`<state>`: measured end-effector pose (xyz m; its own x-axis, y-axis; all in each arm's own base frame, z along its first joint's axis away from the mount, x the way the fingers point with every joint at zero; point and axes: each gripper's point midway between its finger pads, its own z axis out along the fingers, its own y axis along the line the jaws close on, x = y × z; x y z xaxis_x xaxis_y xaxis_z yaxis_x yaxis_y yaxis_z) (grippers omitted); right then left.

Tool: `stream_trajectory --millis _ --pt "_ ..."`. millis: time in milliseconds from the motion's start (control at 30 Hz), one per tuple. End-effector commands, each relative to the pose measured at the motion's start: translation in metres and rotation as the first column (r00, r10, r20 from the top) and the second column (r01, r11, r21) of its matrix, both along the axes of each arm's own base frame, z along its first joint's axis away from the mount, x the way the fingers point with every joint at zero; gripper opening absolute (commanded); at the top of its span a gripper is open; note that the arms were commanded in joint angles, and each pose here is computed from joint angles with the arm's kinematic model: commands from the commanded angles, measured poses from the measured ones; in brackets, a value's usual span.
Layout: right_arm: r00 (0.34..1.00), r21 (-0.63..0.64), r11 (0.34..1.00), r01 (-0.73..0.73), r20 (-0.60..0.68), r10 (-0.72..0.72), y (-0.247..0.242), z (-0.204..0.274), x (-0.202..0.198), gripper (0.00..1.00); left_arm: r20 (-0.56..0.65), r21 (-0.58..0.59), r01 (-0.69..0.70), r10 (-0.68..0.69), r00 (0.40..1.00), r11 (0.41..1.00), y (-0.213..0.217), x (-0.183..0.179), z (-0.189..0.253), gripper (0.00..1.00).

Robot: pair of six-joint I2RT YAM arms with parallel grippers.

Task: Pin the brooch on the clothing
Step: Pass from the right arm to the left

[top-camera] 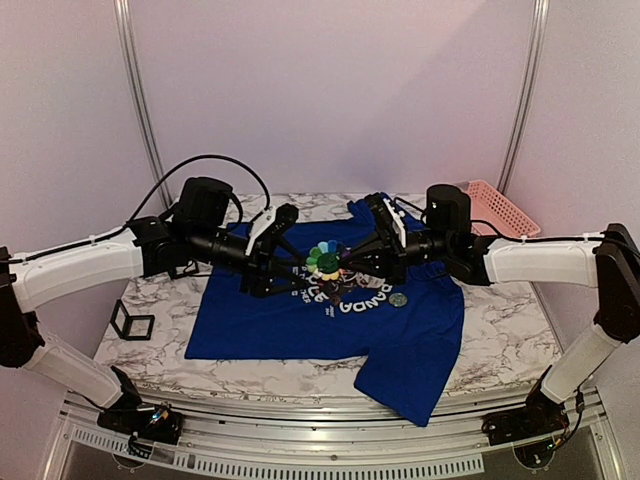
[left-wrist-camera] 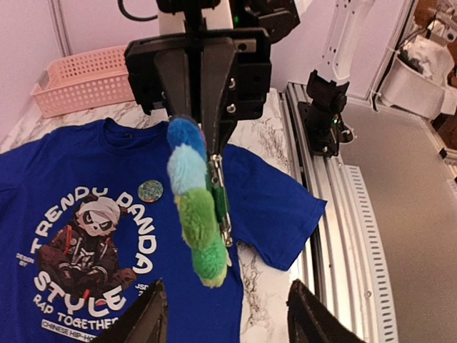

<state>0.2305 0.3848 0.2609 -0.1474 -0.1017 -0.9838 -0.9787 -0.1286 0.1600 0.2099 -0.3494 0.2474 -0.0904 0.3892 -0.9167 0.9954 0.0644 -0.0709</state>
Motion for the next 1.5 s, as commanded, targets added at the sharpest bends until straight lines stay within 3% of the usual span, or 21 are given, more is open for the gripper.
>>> stream_trajectory --millis 0,533,667,867,1000,1100,1233,1367,1467 --pt "0.994 -0.009 0.999 -0.045 0.100 0.046 0.004 -0.001 0.005 0.00 -0.074 -0.067 -0.030 0.025 0.997 0.997 -0.006 0.000 0.026 0.47" --pt "0.991 0.018 0.996 -0.084 0.106 0.082 0.007 -0.002 0.002 0.00 -0.142 -0.098 -0.120 0.106 0.984 0.988 -0.016 0.004 0.027 0.17" --pt "0.993 0.036 0.996 -0.086 0.081 0.083 0.009 -0.002 0.004 0.00 -0.178 -0.078 -0.138 0.123 0.976 0.987 -0.019 0.004 0.016 0.00" --pt "0.996 0.029 0.999 0.038 -0.079 -0.035 0.006 -0.024 0.031 0.05 -0.301 -0.011 -0.292 0.275 0.913 0.956 -0.013 0.020 -0.008 0.00" --pt "0.973 0.015 0.991 0.136 -0.190 -0.131 0.000 -0.040 0.049 0.22 -0.313 0.022 -0.376 0.363 0.878 0.927 -0.007 0.031 -0.018 0.00" --pt "0.963 0.002 0.983 0.182 -0.201 -0.178 -0.001 -0.046 0.058 0.40 -0.246 0.034 -0.443 0.437 0.865 0.896 -0.001 0.047 -0.021 0.00" --pt "0.945 -0.029 0.973 0.229 -0.235 -0.229 -0.004 -0.059 0.071 0.55 -0.160 0.043 -0.499 0.499 0.852 0.866 0.004 0.063 -0.026 0.00" --pt "0.919 -0.010 0.959 0.284 -0.282 -0.275 -0.012 -0.062 0.080 0.86 -0.167 -0.005 -0.535 0.527 0.833 0.845 0.001 0.074 -0.025 0.00" --pt "0.897 0.028 0.951 0.309 -0.342 -0.282 -0.012 -0.056 0.085 0.89 -0.192 -0.040 -0.532 0.516 0.835 0.846 -0.004 0.074 -0.024 0.00"
